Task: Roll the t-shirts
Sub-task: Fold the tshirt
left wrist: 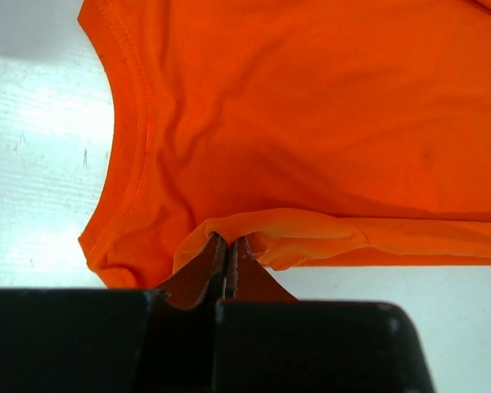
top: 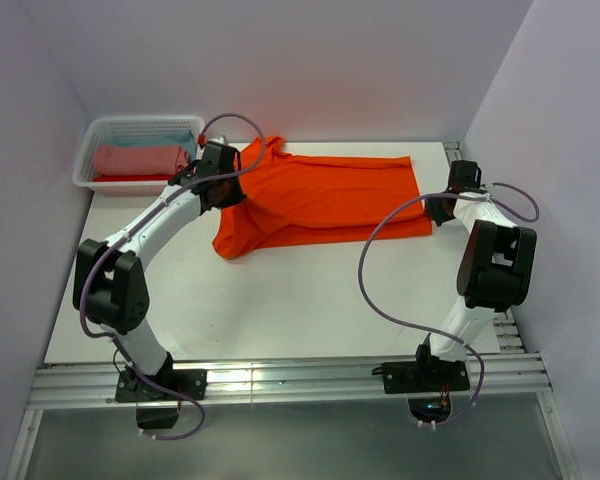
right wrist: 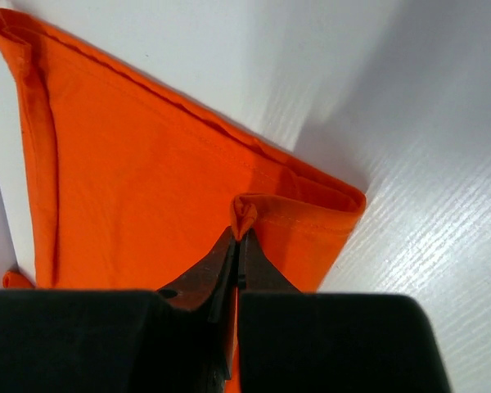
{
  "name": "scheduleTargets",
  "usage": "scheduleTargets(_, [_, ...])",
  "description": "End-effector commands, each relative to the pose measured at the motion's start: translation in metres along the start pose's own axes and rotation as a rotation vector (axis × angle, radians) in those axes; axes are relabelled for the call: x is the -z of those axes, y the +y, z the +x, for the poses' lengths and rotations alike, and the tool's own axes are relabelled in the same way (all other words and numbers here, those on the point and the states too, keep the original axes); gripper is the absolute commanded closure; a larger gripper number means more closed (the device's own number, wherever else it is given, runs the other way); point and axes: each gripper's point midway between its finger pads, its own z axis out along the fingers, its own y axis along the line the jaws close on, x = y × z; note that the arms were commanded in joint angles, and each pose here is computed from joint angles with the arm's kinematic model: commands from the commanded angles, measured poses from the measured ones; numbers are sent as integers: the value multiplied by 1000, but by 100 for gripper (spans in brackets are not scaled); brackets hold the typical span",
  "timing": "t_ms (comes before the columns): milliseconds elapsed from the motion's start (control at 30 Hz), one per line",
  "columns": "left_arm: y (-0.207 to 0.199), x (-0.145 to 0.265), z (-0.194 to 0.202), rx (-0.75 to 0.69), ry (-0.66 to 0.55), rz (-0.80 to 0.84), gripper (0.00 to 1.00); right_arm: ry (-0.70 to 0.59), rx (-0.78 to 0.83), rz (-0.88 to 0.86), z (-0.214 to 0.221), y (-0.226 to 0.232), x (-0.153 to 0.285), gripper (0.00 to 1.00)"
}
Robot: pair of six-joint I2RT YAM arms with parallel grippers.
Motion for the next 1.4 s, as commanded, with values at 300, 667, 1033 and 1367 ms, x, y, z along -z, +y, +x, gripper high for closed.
scheduleTargets(300, [-15,-27,-36,-17,-85,42,98,-28,27,-19,-7,26,-18,75])
scheduleTargets(667, [-12,-44,-54,13,-90,75,60,-57,58,-50,-5,19,4,46])
scheduleTargets(1033, [-8,-13,-45,20,-110,118,44,-105,86,-101,7,-16,28,62])
scheduleTargets(1367, [13,24,-1,46,-71,154,48,15,71,-103,26,-4,-7,89])
